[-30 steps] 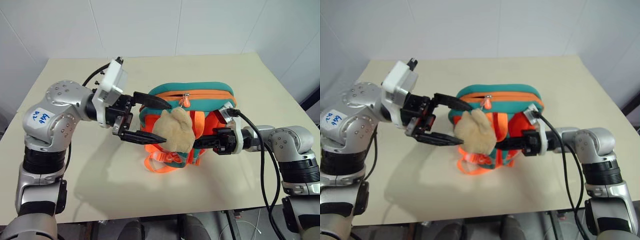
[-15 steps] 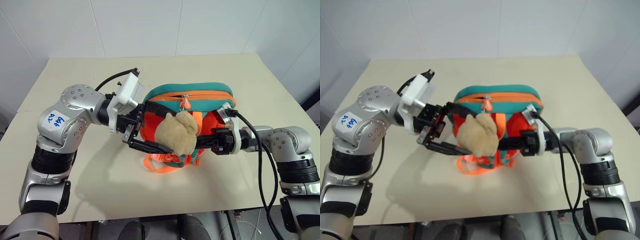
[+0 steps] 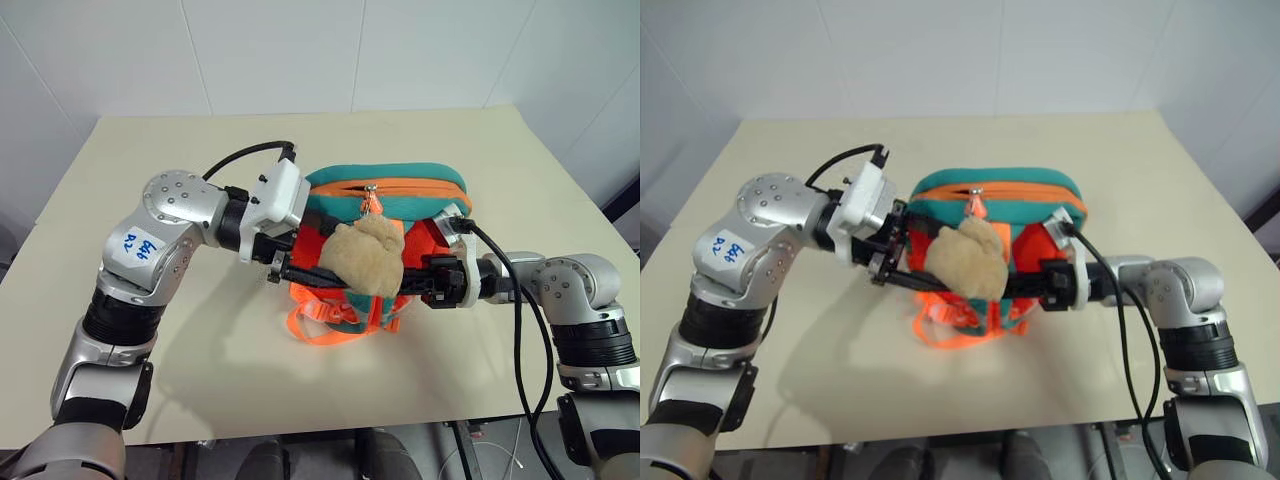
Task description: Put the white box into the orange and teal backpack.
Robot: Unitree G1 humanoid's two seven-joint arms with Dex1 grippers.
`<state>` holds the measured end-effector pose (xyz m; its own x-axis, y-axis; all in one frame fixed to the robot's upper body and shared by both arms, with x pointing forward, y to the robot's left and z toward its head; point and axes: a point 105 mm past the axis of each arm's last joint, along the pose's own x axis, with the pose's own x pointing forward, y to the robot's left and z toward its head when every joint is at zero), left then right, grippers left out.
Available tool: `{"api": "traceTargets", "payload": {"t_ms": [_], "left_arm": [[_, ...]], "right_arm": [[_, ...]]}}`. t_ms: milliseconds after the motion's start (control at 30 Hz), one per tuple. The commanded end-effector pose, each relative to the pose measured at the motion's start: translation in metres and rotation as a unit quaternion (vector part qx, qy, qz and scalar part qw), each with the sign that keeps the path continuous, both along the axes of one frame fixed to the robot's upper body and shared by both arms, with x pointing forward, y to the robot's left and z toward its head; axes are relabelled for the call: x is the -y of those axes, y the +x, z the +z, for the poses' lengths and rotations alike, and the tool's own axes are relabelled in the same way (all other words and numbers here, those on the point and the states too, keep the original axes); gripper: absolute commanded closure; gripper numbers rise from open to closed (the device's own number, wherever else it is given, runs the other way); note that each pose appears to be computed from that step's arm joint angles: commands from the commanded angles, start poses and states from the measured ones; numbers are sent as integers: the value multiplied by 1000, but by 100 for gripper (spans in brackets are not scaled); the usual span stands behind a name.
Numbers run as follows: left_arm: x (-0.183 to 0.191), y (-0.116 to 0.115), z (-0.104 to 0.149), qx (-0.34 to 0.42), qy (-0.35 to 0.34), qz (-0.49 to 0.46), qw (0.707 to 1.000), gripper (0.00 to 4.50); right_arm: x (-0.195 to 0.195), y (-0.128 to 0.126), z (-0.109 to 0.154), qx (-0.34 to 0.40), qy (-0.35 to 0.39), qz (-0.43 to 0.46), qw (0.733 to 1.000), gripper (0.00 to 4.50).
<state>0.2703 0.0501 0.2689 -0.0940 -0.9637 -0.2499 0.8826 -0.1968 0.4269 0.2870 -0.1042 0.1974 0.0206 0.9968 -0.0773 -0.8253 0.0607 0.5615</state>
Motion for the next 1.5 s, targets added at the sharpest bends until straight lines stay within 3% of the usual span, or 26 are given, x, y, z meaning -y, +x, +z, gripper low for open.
{"api": "traceTargets", "payload": {"t_ms": [33,200,500,667,833,1033,1300,1500], "left_arm": [[-5,0,17,30,-18,8,999,275],[-20,-5,23,7,-29,4,1000,362],[-82,16,54,-18,-50,102,993,362],[-126,28,48,-53,-17,173,983,362],[-160,41,27,-111,-5,230,967,362],[-179,56,-21,-183,21,270,945,362],[-149,84,-76,-216,11,266,939,362],[-126,92,-118,-235,13,262,936,362]], "right_arm": [[-4,-5,6,17,8,14,1000,406],[-4,-6,5,16,7,14,1000,406],[-3,-7,3,12,6,13,1000,406],[-2,-9,3,11,8,11,1000,406],[0,-9,3,11,8,5,1000,406],[-1,-10,3,11,11,2,1000,406],[-1,-13,5,9,13,-4,1000,406],[0,-16,5,6,15,-9,1000,406]]}}
